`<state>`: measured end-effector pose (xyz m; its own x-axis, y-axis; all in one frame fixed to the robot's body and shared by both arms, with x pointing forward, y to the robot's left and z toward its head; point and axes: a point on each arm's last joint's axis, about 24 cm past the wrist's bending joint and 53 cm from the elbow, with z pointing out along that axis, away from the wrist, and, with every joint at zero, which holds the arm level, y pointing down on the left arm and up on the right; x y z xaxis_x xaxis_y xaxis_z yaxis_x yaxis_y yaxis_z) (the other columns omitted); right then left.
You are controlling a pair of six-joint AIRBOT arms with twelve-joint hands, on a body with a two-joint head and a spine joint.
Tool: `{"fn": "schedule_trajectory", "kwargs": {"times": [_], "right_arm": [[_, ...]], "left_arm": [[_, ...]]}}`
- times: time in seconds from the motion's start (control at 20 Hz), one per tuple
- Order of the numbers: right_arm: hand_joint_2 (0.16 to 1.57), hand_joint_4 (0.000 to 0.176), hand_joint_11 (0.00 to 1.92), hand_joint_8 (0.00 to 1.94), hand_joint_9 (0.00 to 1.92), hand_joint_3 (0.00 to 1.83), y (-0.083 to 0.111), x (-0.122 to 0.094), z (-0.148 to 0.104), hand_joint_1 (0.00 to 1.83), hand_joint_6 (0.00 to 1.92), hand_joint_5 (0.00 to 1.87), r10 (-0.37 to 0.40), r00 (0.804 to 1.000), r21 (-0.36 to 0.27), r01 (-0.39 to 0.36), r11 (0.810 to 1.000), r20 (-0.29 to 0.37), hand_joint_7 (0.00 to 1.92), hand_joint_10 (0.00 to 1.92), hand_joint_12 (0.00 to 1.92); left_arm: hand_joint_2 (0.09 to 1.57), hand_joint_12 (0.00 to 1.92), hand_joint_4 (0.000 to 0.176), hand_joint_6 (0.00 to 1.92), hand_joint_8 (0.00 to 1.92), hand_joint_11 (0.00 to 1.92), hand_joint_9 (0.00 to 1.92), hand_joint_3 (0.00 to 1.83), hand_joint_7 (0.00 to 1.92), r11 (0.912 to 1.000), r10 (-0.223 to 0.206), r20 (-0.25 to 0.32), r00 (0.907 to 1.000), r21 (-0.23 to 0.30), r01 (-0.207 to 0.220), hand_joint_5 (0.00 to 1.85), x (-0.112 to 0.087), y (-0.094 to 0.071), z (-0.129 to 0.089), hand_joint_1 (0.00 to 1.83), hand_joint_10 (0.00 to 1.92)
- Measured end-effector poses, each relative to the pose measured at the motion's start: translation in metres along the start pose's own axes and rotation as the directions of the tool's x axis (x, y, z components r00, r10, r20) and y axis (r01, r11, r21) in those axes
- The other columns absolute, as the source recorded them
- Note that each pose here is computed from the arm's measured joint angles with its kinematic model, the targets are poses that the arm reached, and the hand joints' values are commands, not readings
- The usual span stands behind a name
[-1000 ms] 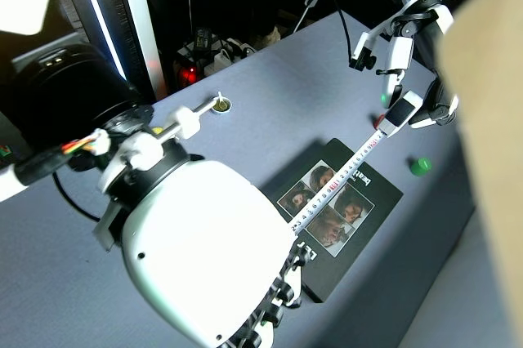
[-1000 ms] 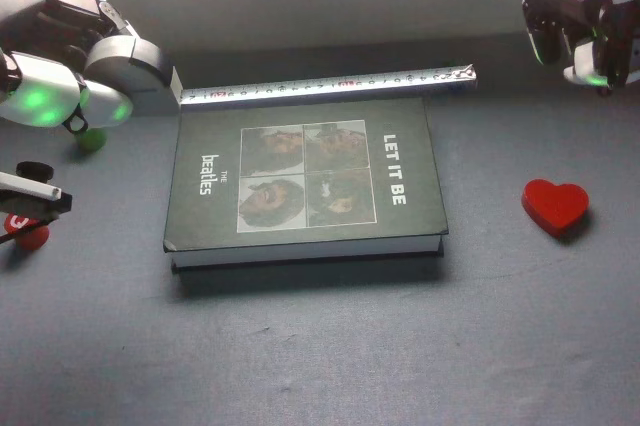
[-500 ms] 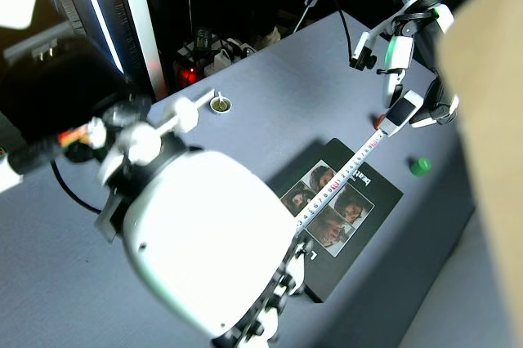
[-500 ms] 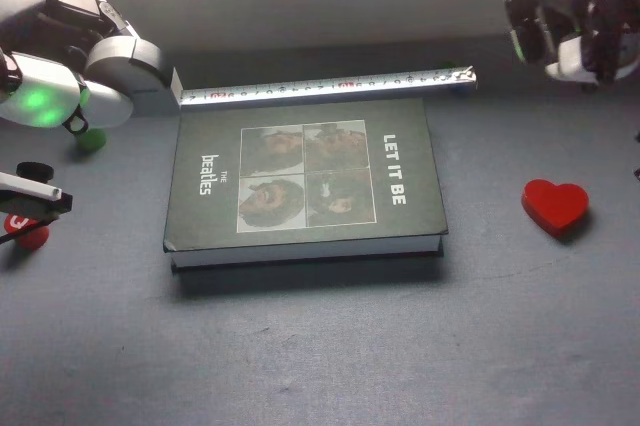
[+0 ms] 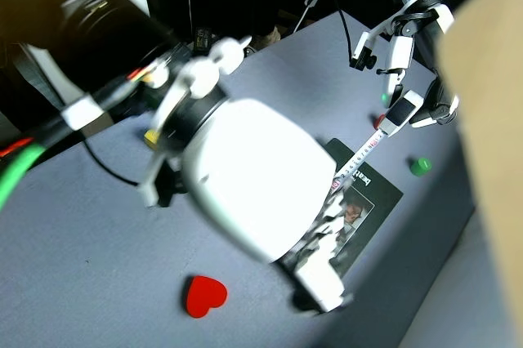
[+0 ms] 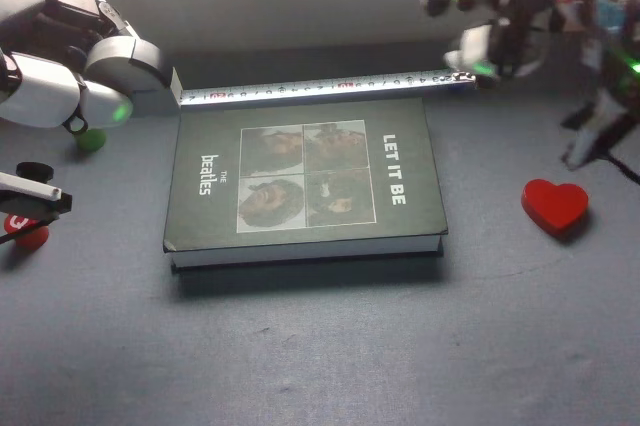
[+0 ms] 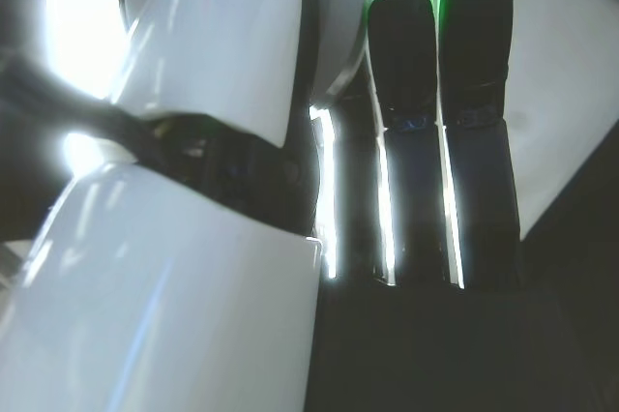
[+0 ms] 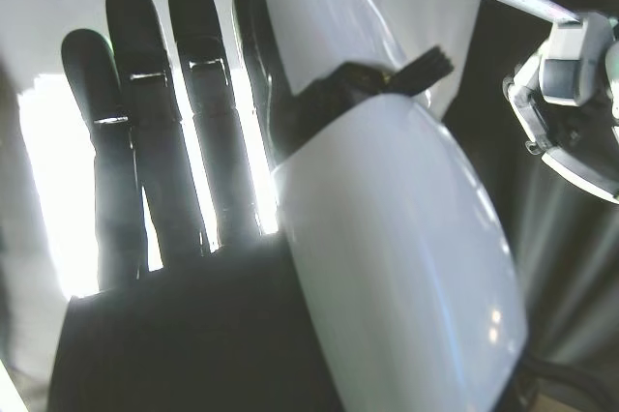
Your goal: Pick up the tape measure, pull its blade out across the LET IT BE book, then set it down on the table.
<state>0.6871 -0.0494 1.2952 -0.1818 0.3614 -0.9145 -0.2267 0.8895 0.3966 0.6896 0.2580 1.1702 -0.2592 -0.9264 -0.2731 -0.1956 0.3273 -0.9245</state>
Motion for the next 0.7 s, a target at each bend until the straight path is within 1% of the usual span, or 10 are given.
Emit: {"fn": "schedule_trajectory", "kwargs": {"times": [0.1,0.15,0.2,0.45,0.55,0.6,0.7], "right_arm": [[1.13,0.0,0.41,0.01,0.84,0.0,0.01,0.008,0.005,1.05,0.01,0.78,0.009,1.0,-0.008,-0.009,1.0,-0.016,0.88,0.08,1.09],[1.13,0.0,0.41,0.0,0.84,0.0,0.013,0.011,0.008,1.05,0.01,0.78,0.004,1.0,-0.011,-0.005,1.0,-0.02,0.88,0.08,1.08],[1.13,0.0,0.41,0.0,0.84,0.0,0.014,0.014,0.01,1.05,0.01,0.78,0.001,1.0,-0.01,-0.001,1.0,-0.022,0.88,0.08,1.08],[1.13,0.0,0.41,0.01,0.84,0.0,0.006,0.025,0.021,1.05,0.01,0.79,0.001,0.999,0.024,0.0,1.0,-0.037,0.89,0.06,1.09],[1.13,0.0,0.4,0.01,0.85,0.0,0.007,0.027,0.022,1.05,0.01,0.8,0.001,0.999,0.024,0.0,1.0,-0.044,0.89,0.06,1.08],[1.13,0.0,0.44,0.01,0.87,0.0,0.009,0.029,0.022,1.05,0.01,0.81,-0.004,0.999,0.022,0.005,1.0,-0.053,0.91,0.07,1.09],[1.13,0.0,0.41,0.01,0.84,0.0,0.007,0.039,0.021,1.05,0.01,0.8,0.018,0.995,0.032,-0.015,0.999,-0.093,0.9,0.05,1.08]], "left_arm": [[1.17,1.19,0.0,1.1,1.23,0.86,0.9,0.0,0.81,1.0,0.0,0.0,1.0,0.0,0.0,0.75,0.0,0.0,0.0,1.36,1.34],[1.17,1.18,0.0,1.08,1.21,0.86,0.91,0.0,0.82,1.0,0.0,0.0,1.0,0.0,0.0,0.79,0.0,0.0,0.0,1.36,1.32],[1.17,1.18,0.0,1.08,1.21,0.86,0.91,0.0,0.82,1.0,0.0,0.0,1.0,0.0,0.0,0.79,0.0,0.0,0.0,1.36,1.32],[1.16,1.19,0.0,1.05,1.22,0.88,0.91,0.0,0.82,1.0,0.0,0.0,1.0,0.0,0.0,0.8,0.0,0.0,0.0,1.36,1.33],[1.16,1.16,0.0,1.05,1.2,0.87,0.92,0.0,0.83,1.0,0.0,0.003,1.0,0.0,0.0,0.81,-0.001,0.0,0.0,1.36,1.32],[1.16,1.17,0.0,1.05,1.21,0.89,0.91,0.0,0.83,1.0,0.0,0.002,1.0,0.0,0.0,0.79,-0.001,0.0,0.0,1.36,1.33],[1.17,1.18,0.0,1.06,1.21,0.88,0.91,0.0,0.83,1.0,0.0,0.002,1.0,0.0,0.0,0.79,-0.001,0.0,0.0,1.36,1.33]]}}
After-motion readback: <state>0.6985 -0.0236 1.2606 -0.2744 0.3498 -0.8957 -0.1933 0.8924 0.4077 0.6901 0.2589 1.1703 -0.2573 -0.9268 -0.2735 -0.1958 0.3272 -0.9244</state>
